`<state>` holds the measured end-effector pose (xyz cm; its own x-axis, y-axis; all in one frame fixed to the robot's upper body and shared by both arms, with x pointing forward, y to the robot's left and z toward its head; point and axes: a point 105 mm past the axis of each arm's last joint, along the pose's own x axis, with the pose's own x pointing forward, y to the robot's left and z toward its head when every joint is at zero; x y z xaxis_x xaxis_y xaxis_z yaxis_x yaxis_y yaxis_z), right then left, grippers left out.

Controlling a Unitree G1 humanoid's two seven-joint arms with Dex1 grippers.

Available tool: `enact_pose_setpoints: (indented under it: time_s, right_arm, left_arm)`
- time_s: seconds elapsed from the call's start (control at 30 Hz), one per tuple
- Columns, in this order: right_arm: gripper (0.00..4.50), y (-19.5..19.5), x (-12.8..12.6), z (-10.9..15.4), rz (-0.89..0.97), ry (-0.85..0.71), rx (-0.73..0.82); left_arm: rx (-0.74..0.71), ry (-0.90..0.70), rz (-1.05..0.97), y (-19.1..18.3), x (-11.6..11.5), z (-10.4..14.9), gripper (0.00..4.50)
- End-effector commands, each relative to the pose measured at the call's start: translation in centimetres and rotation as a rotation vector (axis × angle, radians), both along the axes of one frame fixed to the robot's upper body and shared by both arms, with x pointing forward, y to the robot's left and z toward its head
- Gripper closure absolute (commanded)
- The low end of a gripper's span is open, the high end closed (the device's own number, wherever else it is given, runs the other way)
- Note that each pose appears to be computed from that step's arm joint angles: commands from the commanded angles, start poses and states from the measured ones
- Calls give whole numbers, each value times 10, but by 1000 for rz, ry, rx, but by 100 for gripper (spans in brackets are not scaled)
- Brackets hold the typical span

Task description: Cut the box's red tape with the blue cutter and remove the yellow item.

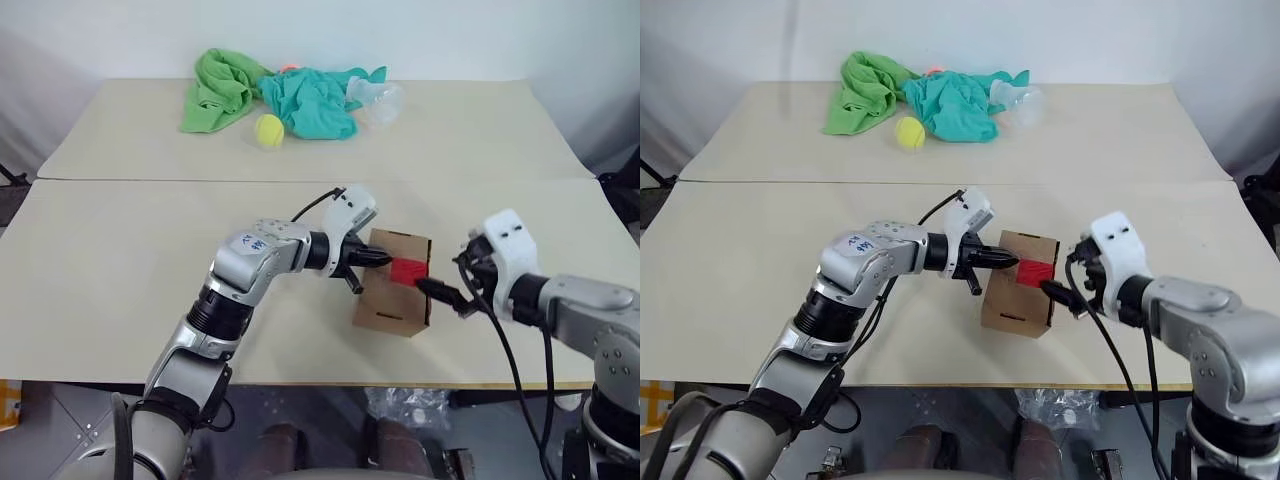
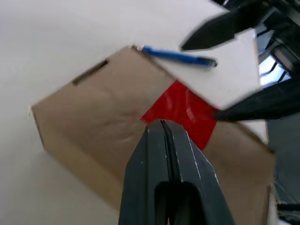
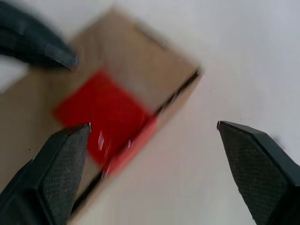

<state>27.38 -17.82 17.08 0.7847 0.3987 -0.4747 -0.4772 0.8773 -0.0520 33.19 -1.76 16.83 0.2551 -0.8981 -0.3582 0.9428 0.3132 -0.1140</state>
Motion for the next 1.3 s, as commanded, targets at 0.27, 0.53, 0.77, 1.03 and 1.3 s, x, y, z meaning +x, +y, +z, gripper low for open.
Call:
enact_pose_setpoints:
  time_s: [0.27,0.53,0.77,1.03,1.3]
  right_arm:
    - [1,-14,-19,-8,-20,29,-44]
    - [1,-17,-21,-19,-14,84,-80]
    - [1,-25,-27,-38,12,142,-147]
    - [1,-34,-25,-52,70,157,-184]
    - [1,-35,-26,-54,165,86,-172]
  left_arm:
    - [20,-44,-37,-5,-4,-3,450]
    - [29,-51,-37,-3,-3,-5,450]
    - [38,-51,-31,-2,-3,-7,450]
    - [46,-51,-28,-3,-2,-9,450]
    - [51,-52,-20,-3,-2,-9,450]
